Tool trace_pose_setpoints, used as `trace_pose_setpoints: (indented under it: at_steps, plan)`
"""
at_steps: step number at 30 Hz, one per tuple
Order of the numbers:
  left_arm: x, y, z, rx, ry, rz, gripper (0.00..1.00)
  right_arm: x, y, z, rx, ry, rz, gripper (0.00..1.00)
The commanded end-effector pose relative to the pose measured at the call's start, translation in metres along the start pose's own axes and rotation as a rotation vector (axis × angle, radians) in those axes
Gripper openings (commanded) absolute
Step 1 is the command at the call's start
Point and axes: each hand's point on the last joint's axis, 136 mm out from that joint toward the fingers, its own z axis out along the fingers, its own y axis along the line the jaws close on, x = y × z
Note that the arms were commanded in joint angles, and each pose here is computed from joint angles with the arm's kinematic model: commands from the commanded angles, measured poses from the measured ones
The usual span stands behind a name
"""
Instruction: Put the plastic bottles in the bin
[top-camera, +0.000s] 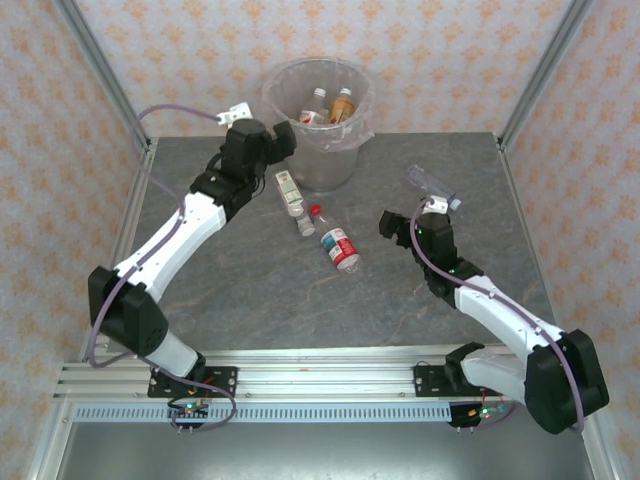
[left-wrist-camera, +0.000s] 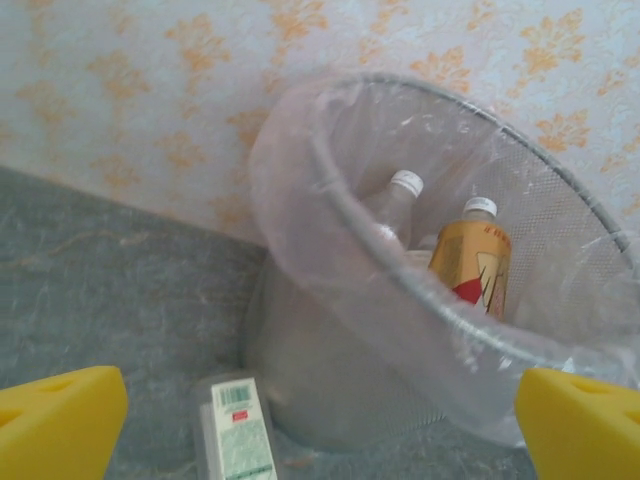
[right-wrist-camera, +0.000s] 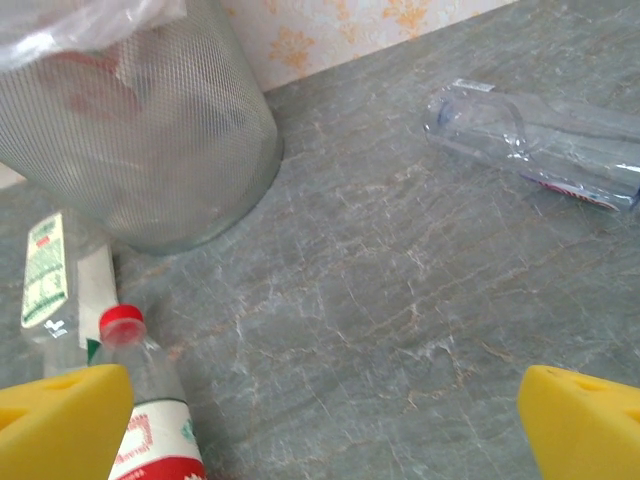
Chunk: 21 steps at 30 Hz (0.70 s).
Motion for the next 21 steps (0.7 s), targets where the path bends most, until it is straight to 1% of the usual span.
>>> trace_pose_setpoints:
  at_steps: [1, 5, 9, 12, 15, 21]
  plan:
    - [0.020, 0.015, -0.006, -0.020, 0.008, -0.106, 1.00, -0.015, 0.013, 0.003, -0.043, -0.042, 0.058, 0.99]
    - [0.066, 0.033, 0.000, -0.072, 0.138, -0.129, 1.00, -0.014, 0.020, 0.010, -0.063, -0.028, 0.111, 0.99]
    - [0.103, 0.046, 0.007, -0.123, 0.235, -0.114, 1.00, -0.013, 0.021, 0.012, -0.064, -0.012, 0.118, 0.99]
    - [0.124, 0.056, 0.015, -0.176, 0.298, -0.071, 1.00, -0.013, 0.016, 0.010, -0.039, -0.018, 0.126, 0.99]
    - [0.140, 0.063, 0.025, -0.223, 0.352, -0.026, 1.00, -0.016, 0.015, 0.006, -0.047, -0.042, 0.131, 0.99]
    - [0.171, 0.062, 0.046, -0.233, 0.434, -0.019, 1.00, -0.019, 0.014, -0.001, -0.054, -0.065, 0.122, 0.99]
